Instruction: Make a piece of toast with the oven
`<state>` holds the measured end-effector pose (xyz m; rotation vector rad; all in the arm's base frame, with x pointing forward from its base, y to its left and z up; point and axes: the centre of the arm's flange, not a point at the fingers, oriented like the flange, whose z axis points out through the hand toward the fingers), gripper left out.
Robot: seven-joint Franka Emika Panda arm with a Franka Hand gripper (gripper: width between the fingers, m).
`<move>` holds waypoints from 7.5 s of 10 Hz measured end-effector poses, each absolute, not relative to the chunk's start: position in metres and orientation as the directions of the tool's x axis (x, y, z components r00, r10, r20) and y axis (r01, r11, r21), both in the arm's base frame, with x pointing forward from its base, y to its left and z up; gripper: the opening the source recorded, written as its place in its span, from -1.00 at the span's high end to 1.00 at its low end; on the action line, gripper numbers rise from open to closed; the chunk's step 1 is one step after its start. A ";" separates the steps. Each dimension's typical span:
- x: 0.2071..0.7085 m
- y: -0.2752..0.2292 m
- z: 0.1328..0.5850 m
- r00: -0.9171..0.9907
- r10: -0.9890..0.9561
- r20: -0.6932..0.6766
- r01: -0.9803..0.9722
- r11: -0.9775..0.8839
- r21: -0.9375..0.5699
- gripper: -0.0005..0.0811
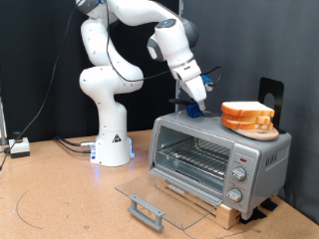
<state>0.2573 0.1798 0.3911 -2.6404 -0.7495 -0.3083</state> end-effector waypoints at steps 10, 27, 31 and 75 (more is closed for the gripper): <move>0.254 0.175 0.374 0.849 0.439 0.293 0.518 -0.803 -0.297 -0.99; 0.260 0.173 0.374 0.857 0.415 0.306 0.503 -0.803 -0.320 -0.20; 0.263 0.174 0.372 0.860 0.413 0.300 0.499 -0.805 -0.321 -0.24; 0.271 0.117 0.455 0.905 0.259 0.337 0.395 -0.804 -0.444 -0.15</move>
